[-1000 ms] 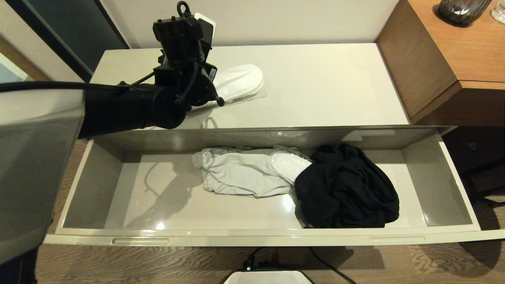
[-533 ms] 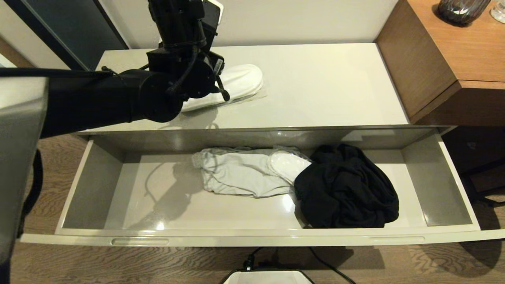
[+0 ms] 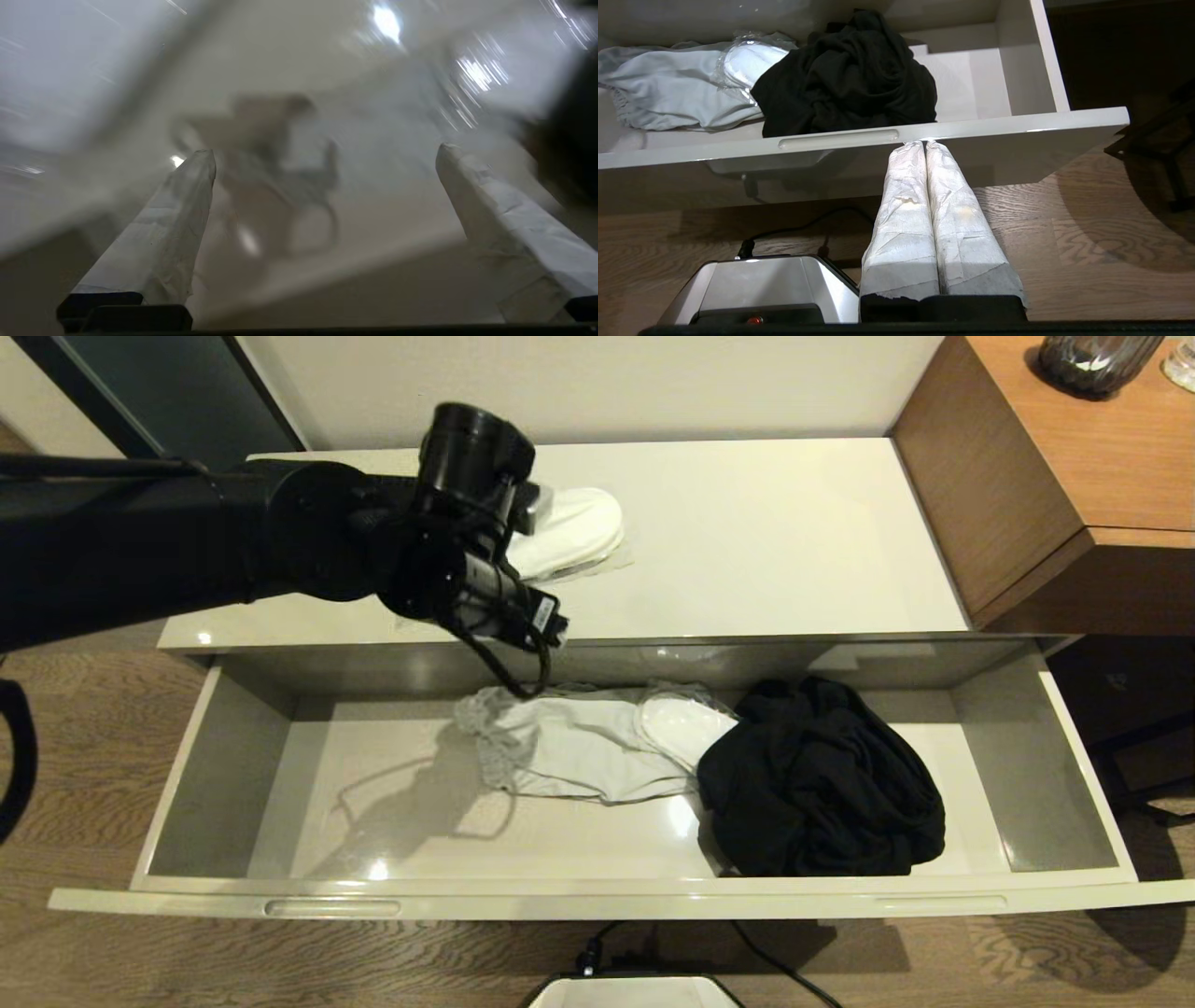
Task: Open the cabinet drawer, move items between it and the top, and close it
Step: Take out the shorts from the drawer
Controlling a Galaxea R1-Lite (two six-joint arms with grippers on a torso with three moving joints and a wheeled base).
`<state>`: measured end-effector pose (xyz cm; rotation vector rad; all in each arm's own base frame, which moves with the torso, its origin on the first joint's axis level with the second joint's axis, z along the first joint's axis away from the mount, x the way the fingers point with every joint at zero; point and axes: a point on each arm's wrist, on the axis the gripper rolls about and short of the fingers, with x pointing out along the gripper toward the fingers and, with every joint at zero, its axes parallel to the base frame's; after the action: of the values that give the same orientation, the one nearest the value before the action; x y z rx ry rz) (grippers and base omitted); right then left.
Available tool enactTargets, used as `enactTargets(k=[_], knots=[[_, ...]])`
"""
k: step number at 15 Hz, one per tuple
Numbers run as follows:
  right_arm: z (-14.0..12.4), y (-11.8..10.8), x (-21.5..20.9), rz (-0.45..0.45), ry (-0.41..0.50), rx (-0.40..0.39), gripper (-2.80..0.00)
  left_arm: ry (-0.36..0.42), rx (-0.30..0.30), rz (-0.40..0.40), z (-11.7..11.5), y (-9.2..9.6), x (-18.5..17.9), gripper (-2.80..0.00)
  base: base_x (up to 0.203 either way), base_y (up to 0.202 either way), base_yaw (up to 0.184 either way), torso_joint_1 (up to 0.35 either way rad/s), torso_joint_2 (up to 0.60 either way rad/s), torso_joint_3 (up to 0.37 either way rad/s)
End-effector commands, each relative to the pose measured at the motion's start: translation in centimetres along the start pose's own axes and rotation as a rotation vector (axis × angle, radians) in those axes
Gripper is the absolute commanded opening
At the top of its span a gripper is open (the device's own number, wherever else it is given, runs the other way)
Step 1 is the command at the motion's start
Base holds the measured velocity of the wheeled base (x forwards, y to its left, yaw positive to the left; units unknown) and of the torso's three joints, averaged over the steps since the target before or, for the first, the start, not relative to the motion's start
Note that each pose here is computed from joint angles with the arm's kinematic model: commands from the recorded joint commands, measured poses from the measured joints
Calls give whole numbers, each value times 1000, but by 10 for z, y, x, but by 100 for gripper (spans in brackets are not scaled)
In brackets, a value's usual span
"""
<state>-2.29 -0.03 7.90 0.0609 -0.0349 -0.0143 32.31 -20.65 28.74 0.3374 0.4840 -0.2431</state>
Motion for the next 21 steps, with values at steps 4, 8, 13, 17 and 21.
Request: enactTargets(k=[4, 8, 13, 17, 21], knots=[[0, 0, 0, 0, 2, 1, -280, 262, -79, -72, -44, -15, 22, 0, 0, 0, 0, 0, 0, 0], [0, 0, 0, 0, 2, 1, -280, 397, -187, 42, -77, -26, 58, 0, 0, 0, 0, 0, 0, 0], [0, 0, 0, 0, 1, 1, -280, 472, -229, 140, -101, -27, 87, 0, 0, 0, 0, 0, 0, 0], [0, 0, 0, 0, 1, -1, -280, 407, -256, 196, -108, -22, 121, 0, 0, 0, 0, 0, 0, 0], [0, 0, 0, 0, 1, 0, -280, 388, -261, 248, -110, -14, 135, 0, 0, 0, 0, 0, 0, 0]])
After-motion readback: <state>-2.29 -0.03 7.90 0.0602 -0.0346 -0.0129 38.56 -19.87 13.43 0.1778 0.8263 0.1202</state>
